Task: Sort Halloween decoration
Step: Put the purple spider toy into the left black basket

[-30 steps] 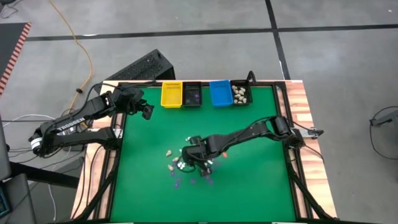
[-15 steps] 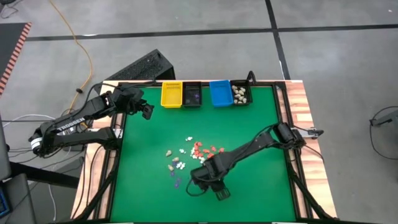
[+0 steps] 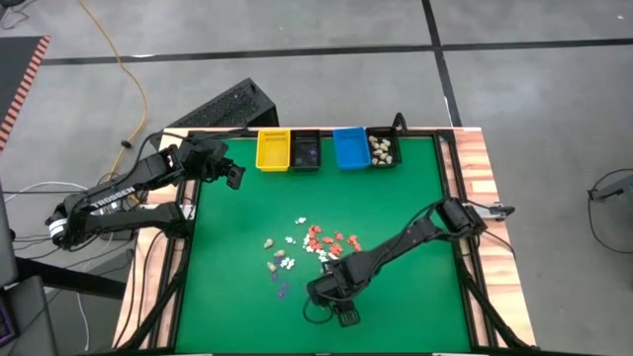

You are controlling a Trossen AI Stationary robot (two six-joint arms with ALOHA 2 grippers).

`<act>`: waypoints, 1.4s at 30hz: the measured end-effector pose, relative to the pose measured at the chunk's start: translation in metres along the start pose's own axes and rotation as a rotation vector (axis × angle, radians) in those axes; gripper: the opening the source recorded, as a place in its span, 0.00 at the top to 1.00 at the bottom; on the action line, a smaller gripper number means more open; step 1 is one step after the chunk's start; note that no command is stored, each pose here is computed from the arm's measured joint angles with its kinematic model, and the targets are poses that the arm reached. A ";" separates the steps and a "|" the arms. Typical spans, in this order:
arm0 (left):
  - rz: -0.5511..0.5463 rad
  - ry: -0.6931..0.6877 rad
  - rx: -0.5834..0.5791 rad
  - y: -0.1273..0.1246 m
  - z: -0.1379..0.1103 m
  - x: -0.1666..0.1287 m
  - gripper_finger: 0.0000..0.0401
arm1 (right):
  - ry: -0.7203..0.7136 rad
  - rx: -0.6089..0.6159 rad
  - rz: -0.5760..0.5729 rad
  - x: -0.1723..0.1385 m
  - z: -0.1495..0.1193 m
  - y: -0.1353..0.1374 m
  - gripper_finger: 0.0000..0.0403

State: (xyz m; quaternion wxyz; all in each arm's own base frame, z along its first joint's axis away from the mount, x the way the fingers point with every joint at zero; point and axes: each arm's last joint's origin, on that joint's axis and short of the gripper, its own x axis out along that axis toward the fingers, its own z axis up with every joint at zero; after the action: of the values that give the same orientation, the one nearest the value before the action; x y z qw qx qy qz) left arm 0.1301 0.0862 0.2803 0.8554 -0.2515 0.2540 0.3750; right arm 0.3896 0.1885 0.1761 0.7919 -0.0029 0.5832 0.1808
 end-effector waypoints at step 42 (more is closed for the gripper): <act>-0.063 0.022 0.092 -0.002 -0.001 0.000 0.36 | -0.581 0.613 -0.466 -0.047 -0.131 0.000 0.63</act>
State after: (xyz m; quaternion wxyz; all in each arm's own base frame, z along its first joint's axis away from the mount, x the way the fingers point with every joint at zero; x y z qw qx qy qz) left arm 0.1313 0.0846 0.2804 0.8746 -0.2237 0.2725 0.3328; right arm 0.2565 0.1467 0.1778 0.9060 0.1508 0.3479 -0.1882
